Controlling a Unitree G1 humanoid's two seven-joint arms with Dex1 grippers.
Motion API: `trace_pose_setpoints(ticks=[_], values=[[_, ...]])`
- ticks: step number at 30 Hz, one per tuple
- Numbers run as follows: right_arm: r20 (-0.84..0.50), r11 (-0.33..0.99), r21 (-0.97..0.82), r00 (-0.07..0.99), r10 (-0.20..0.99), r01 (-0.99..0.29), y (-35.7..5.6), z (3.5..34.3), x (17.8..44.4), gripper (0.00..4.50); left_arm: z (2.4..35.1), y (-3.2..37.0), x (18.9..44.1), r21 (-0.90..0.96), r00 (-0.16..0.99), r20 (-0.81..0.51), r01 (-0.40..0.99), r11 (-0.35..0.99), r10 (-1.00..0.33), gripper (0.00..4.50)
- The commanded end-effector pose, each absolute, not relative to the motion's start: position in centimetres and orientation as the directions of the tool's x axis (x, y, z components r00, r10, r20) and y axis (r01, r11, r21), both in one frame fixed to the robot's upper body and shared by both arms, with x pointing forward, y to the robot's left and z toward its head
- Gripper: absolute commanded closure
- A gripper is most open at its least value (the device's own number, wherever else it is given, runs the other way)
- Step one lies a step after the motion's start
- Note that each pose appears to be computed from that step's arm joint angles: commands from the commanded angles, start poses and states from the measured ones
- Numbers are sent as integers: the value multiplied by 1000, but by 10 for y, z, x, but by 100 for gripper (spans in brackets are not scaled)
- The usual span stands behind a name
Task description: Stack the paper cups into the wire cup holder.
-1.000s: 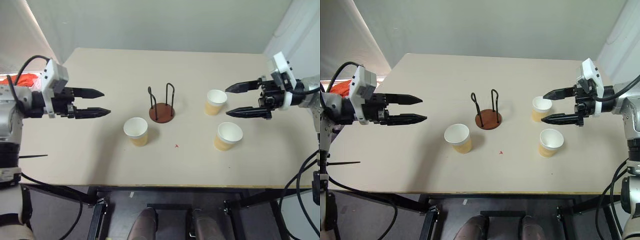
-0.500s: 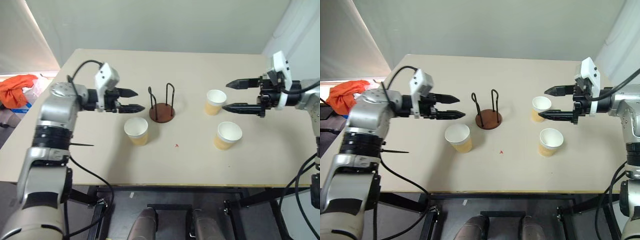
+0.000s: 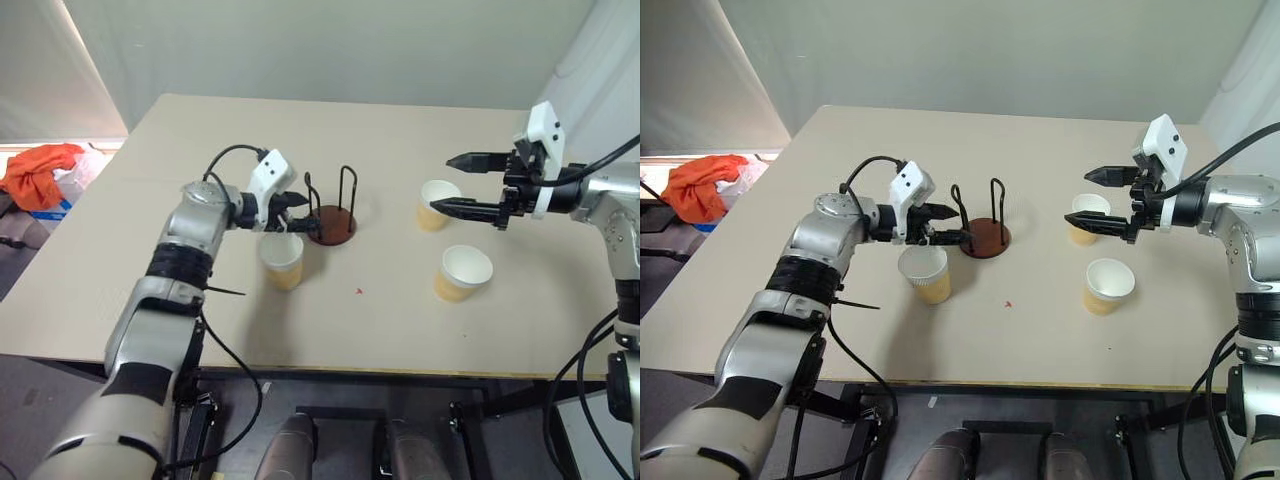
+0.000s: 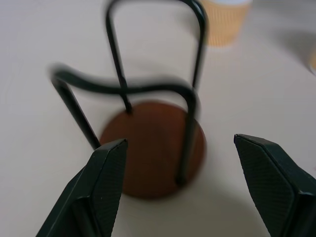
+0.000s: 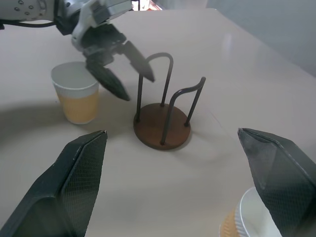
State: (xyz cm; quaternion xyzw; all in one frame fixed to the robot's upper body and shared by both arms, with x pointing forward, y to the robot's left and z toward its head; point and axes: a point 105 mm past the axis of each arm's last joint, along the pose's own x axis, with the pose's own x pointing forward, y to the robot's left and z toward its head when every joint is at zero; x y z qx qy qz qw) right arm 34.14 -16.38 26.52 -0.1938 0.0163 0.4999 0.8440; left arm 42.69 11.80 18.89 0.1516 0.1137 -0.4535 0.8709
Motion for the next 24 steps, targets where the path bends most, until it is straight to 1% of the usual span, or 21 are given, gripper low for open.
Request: trace_pose_setpoints(ticks=[1, 5, 8, 14, 15, 16, 17, 20, 24], values=[[-170, 444, -372, 530, 831, -815, -165, 284, 339, 0, 207, 112, 434, 193, 596, -270, 803, 564, -756, 74], [-173, 457, -387, 549, 818, -801, -167, 284, 342, 0, 207, 105, 432, 184, 568, -263, 823, 537, -780, 74], [-176, 455, -389, 550, 817, -801, -168, 283, 342, 0, 208, 103, 431, 181, 552, -258, 834, 521, -793, 134], [-171, 455, -393, 550, 818, -799, -166, 283, 342, 0, 209, 103, 432, 198, 560, -256, 828, 524, -788, 344], [-171, 454, -392, 549, 818, -800, -166, 283, 342, 0, 210, 101, 432, 196, 560, -252, 828, 525, -789, 371], [-173, 452, -391, 547, 819, -802, -166, 283, 342, 0, 211, 100, 432, 195, 558, -249, 829, 524, -791, 416], [-179, 449, -386, 543, 820, -806, -166, 282, 341, 0, 213, 98, 431, 199, 551, -244, 834, 515, -798, 445], [-195, 441, -378, 536, 821, -814, -167, 279, 340, 0, 218, 94, 426, 198, 525, -227, 850, 489, -820, 445], [-192, 467, -375, 560, 806, -801, -177, 278, 342, 0, 239, 84, 412, 226, 453, -196, 884, 409, -870, 445]])
